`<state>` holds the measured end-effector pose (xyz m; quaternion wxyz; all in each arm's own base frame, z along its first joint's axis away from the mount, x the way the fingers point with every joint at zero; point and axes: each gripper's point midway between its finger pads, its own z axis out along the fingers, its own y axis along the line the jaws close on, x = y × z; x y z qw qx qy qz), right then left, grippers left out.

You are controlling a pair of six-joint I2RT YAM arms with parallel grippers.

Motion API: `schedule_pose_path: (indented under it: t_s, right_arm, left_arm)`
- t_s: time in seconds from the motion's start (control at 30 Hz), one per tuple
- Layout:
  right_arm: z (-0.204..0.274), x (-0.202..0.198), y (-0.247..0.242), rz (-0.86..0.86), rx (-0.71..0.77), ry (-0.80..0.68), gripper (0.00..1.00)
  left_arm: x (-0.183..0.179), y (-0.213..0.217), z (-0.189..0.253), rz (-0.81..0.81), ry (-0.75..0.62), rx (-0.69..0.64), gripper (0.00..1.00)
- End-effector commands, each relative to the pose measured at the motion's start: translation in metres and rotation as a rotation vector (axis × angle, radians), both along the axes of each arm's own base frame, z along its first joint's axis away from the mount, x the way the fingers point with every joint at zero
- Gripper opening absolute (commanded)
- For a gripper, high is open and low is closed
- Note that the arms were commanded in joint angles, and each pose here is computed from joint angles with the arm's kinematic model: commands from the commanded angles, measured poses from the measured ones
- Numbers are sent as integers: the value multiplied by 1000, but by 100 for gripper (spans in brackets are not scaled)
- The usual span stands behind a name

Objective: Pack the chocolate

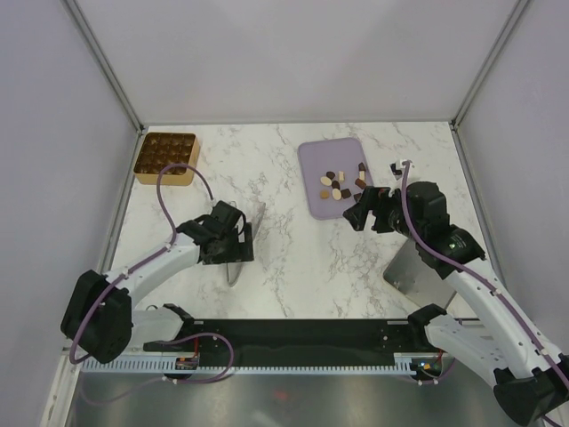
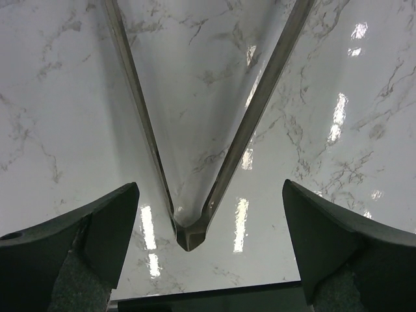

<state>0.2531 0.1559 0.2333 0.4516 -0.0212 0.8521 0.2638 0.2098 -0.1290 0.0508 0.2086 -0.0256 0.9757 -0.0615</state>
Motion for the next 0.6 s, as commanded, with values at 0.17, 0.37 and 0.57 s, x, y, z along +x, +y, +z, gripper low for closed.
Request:
schedule_pose_path:
  t_s: [0.17, 0.37, 0.57]
  right_arm:
    - [12, 2, 4, 23, 23, -63, 98]
    - [23, -2, 4, 35, 42, -110, 98]
    - [28, -4, 4, 39, 54, -129, 98]
  left_arm:
    - [37, -18, -9, -24, -54, -4, 99]
    - [52, -16, -15, -24, -61, 56, 98]
    - [64, -15, -13, -57, -88, 97, 97]
